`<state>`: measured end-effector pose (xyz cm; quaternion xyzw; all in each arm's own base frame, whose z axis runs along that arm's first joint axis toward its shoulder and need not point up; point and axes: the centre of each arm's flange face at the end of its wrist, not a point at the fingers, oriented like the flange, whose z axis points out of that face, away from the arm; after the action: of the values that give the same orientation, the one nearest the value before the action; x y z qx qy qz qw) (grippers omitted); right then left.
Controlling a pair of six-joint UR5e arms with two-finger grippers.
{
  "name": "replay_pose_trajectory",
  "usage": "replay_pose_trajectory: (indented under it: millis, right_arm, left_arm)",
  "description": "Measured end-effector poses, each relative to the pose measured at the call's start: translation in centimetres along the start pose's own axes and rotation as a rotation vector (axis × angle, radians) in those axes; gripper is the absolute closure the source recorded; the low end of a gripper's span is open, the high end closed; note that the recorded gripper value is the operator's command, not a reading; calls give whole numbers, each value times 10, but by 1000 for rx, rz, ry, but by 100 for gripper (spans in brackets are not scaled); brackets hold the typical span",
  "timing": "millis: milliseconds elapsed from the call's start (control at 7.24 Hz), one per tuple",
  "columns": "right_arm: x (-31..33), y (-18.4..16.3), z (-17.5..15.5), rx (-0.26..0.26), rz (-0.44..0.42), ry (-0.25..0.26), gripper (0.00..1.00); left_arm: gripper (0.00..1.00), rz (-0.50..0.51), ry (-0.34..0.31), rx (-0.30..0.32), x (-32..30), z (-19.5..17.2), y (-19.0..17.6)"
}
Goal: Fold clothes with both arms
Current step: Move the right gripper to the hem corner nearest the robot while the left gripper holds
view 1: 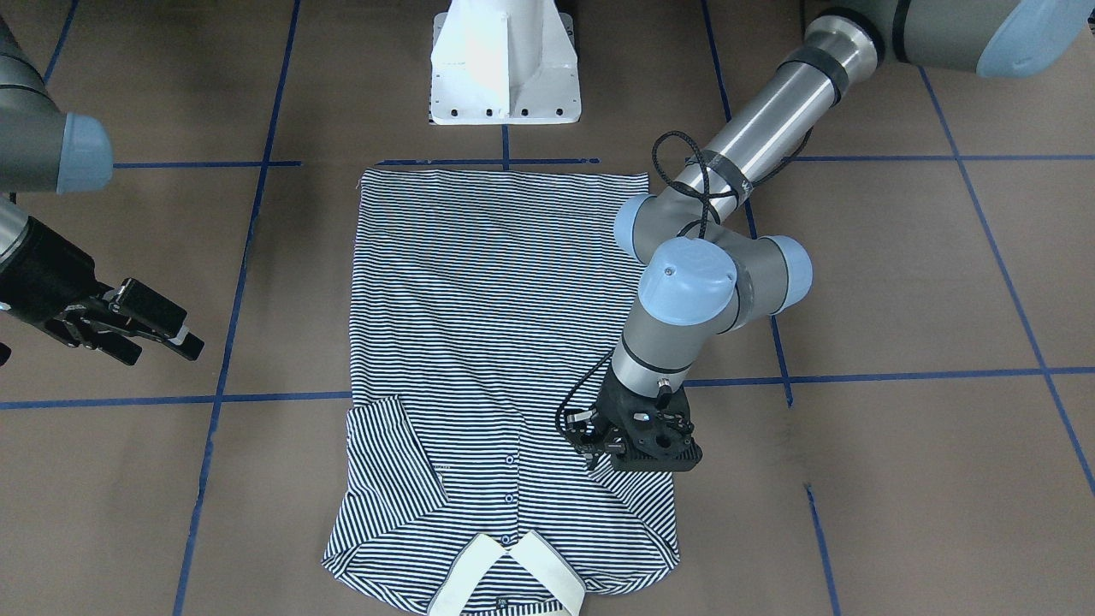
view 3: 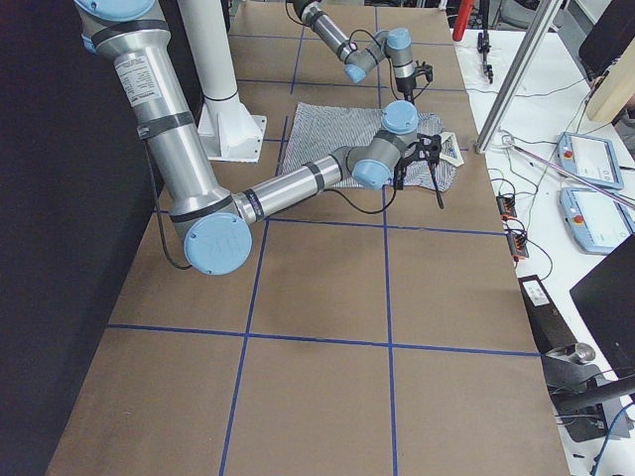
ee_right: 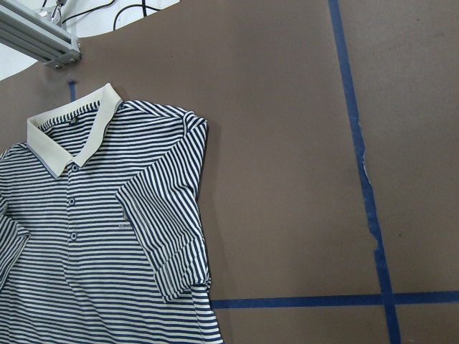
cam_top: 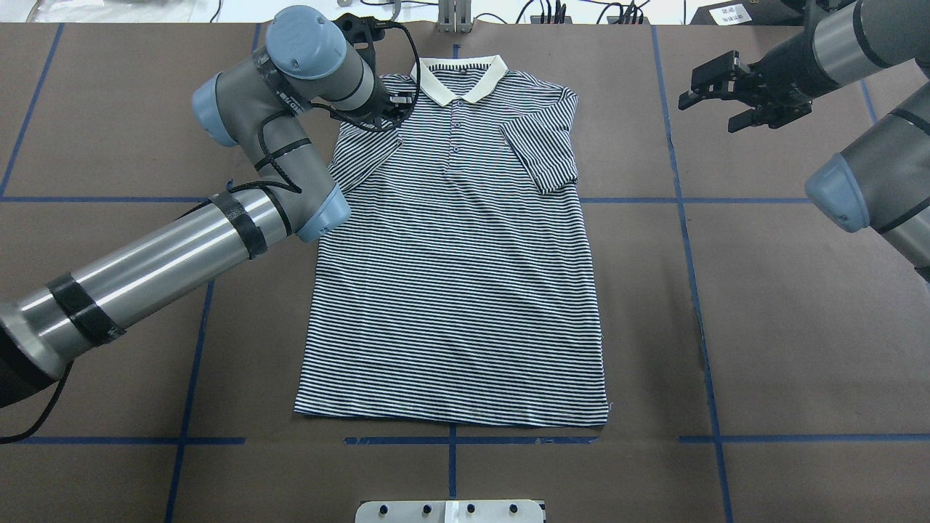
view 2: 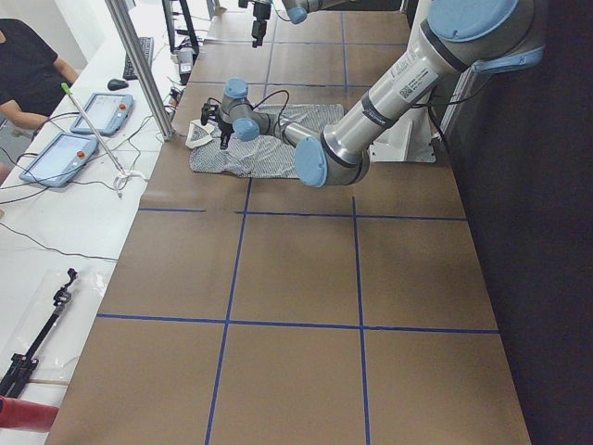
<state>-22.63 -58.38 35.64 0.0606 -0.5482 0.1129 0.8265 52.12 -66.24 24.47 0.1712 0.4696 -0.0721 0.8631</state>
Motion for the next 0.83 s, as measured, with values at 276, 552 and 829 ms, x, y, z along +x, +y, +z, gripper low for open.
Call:
replay_pose_trajectory:
  millis: [276, 552, 829]
  right_arm:
    - [-35, 36, 18, 3, 77, -15, 0]
    - [-100, 140, 83, 95, 191, -16, 0]
    - [-135, 258, 135, 169, 260, 42, 1]
  left_arm:
    - [32, 44, 118, 14, -3, -55, 51]
    - [33, 77, 226, -51, -31, -114, 109]
    - [31, 82, 258, -127, -59, -134, 135]
